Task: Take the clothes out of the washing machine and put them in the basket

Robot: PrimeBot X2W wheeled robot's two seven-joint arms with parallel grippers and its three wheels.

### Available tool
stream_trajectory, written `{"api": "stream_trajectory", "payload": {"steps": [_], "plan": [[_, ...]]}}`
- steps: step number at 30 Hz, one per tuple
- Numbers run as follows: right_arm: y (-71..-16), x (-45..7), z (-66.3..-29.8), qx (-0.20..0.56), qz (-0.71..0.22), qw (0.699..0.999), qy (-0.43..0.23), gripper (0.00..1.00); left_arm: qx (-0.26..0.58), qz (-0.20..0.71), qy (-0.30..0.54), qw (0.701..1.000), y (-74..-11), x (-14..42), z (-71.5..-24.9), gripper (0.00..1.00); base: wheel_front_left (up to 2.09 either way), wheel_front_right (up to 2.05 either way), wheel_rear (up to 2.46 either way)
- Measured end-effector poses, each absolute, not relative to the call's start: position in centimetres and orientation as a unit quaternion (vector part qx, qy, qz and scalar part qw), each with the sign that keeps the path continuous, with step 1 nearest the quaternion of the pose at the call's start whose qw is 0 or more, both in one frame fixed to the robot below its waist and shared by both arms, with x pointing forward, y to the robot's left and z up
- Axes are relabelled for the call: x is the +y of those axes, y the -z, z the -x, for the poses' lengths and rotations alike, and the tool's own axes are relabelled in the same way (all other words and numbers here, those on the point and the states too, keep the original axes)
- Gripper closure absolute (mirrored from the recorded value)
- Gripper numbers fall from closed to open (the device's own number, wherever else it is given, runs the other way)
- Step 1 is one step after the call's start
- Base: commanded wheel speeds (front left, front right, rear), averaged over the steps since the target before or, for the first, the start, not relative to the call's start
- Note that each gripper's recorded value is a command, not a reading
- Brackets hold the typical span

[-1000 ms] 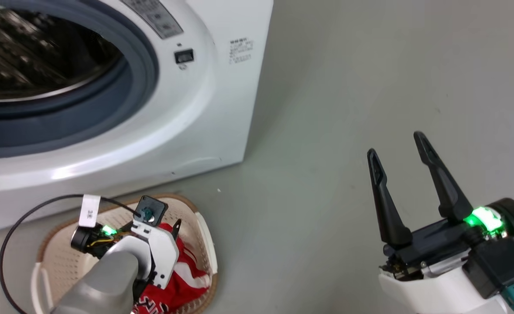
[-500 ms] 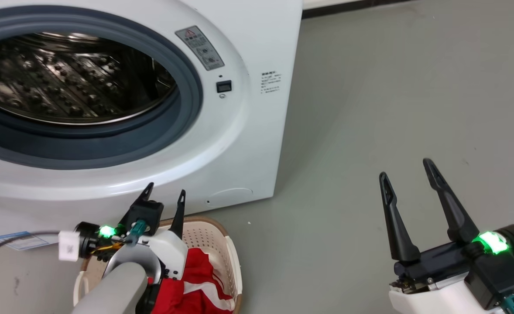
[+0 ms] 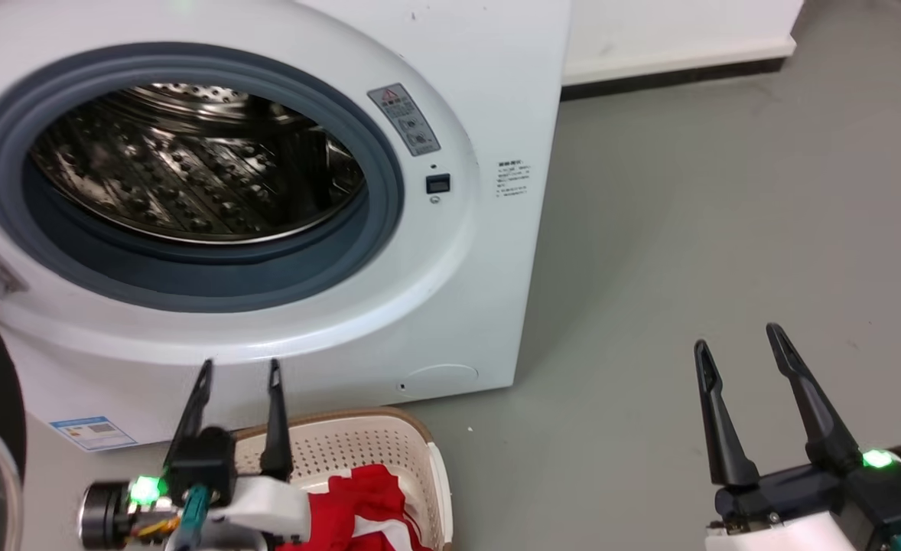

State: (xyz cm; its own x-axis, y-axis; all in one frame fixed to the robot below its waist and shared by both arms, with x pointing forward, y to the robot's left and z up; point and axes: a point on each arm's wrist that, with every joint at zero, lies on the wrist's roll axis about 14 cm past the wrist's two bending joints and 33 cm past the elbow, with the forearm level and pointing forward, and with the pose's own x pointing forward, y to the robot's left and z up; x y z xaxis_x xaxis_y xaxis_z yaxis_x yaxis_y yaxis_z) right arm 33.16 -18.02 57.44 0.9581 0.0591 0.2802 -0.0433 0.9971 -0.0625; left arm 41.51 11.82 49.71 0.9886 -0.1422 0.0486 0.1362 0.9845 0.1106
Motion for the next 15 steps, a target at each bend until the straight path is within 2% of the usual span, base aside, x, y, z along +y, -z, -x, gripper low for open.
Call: {"api": "stream_trajectory", "payload": {"steps": [15], "plan": [[-55.9, -17.8, -32.2, -0.122, 0.000, 0.992, -0.031, 0.00, -0.078, -0.022, -0.026, 0.996, -53.0, 16.0, -36.7, 0.00, 0.00, 0.00, 0.00]]}}
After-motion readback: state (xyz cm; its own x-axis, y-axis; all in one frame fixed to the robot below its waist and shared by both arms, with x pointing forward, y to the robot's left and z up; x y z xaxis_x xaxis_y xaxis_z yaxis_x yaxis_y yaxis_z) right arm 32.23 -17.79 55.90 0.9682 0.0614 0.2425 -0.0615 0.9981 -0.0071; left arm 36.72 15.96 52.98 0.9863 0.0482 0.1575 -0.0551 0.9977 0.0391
